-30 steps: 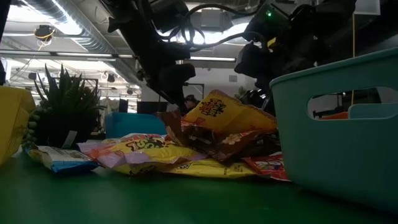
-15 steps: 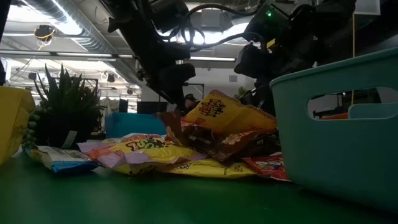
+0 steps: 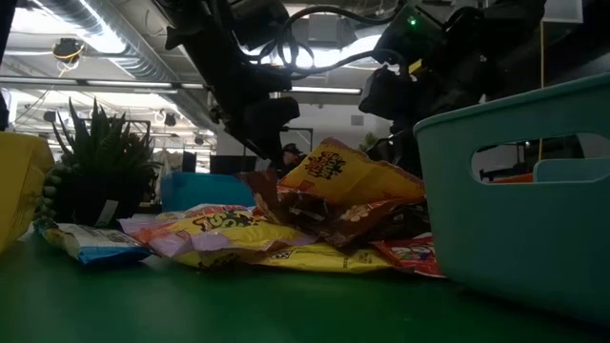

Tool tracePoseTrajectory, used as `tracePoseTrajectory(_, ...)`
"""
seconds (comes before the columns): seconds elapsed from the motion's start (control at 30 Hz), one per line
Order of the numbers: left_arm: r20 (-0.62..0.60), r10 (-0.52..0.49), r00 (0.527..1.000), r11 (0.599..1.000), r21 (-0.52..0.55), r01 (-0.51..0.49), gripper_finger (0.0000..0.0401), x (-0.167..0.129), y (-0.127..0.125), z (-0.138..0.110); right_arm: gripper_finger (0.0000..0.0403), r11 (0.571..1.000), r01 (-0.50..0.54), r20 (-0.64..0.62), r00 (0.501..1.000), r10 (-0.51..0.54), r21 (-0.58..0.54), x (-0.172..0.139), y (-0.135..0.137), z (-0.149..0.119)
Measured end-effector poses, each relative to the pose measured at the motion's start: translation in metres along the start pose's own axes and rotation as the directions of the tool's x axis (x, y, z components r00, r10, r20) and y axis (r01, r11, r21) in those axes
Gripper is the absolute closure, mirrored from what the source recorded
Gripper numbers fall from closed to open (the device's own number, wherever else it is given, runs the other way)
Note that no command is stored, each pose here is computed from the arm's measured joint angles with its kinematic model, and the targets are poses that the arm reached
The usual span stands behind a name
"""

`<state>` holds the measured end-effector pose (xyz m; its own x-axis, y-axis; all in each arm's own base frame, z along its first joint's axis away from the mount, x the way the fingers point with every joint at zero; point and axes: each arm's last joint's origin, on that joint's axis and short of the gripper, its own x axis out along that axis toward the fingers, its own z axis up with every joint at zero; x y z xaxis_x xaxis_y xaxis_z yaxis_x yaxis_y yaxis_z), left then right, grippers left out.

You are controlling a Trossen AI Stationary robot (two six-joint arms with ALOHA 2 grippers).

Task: Sort candy
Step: Put the red candy into the orange bin

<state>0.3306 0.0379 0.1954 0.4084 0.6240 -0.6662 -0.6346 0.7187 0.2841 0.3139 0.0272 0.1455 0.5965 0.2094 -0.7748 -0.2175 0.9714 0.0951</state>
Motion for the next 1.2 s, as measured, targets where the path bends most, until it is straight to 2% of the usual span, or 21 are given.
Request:
tracePoseTrajectory(0.27,0.0,0.0,1.0,1.0,0.0,0.0,0.0209,0.0,0.0,0.0,0.0398,1.0,0.0,0.016,1.0,0.0,-0.003,-0.005,0.001,0.003)
tracePoseTrajectory(0.6,0.0,0.0,1.0,1.0,0.0,0.0,0.0209,0.0,0.0,0.0,0.0401,1.0,-0.012,0.063,0.998,0.013,-0.011,-0.043,0.007,0.012)
tracePoseTrajectory(0.73,0.0,0.0,1.0,1.0,0.0,0.0,0.0209,0.0,0.0,0.0,0.04,0.998,-0.057,0.067,0.996,0.057,0.0,-0.062,0.012,0.012)
tracePoseTrajectory(0.93,0.0,0.0,1.0,1.0,0.0,0.0,0.0209,0.0,0.0,0.0,0.0401,0.982,-0.182,0.085,0.981,0.177,0.053,-0.093,0.02,0.011)
tracePoseTrajectory(1.2,-0.001,-0.004,1.0,1.0,0.0,0.004,0.0209,0.0,0.0,0.0,0.0401,0.917,-0.362,0.049,0.932,0.359,0.169,-0.131,0.033,-0.001)
